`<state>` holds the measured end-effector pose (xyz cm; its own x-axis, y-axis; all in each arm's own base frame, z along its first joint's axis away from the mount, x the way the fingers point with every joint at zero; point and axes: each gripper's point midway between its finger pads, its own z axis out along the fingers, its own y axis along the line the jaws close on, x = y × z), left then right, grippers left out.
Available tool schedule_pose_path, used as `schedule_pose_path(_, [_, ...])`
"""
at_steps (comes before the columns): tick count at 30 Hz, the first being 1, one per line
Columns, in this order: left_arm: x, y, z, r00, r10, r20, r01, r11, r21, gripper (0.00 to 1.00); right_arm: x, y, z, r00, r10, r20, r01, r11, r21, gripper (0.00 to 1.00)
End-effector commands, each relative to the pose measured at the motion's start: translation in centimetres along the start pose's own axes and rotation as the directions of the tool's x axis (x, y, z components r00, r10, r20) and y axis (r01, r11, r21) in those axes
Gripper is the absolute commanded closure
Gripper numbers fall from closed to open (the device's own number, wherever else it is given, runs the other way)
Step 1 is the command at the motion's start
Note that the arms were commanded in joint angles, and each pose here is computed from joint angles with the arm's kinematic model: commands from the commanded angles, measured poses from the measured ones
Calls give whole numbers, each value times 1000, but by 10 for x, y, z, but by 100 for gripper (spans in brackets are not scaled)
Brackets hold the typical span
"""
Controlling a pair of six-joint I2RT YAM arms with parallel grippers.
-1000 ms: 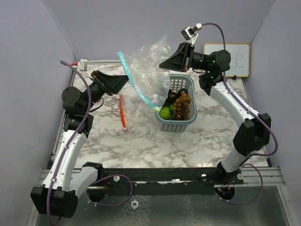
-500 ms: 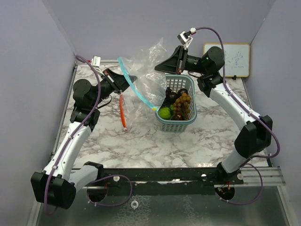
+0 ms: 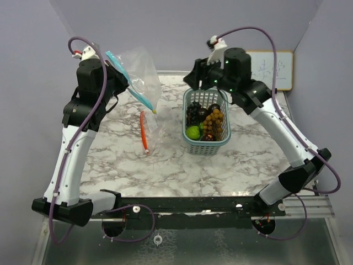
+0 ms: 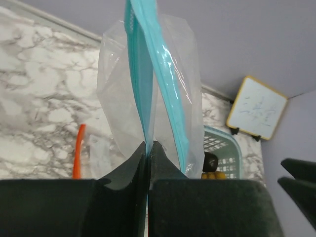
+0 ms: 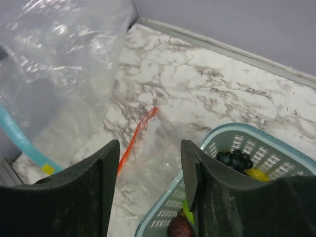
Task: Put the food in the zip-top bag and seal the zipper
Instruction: Open the zipper of the food storage bag.
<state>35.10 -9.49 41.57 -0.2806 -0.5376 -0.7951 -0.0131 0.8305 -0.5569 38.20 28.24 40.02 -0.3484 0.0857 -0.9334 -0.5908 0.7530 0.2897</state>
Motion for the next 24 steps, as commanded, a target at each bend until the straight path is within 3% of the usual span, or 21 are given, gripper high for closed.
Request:
schedule_pose_path(1, [25,45,4,992,46,-116,-72,971,-226,100,31,46,11,961,-268,-68,271,961,49,45])
schedule_pose_path(7, [59,39,23,975,-12,-222,-30,982,-187,100,29,91,33,972,-234,-2,233,969,-81,42])
schedule_pose_path(16, [78,18,37,956,-83,-280,61,994,-89,100,40,125,61,981,-196,8,192,953,-236,43])
schedule_pose_path(24, [87,22,45,951,-94,-295,67,993,-99,100,55,148,67,985,-170,-11,158,934,-321,44])
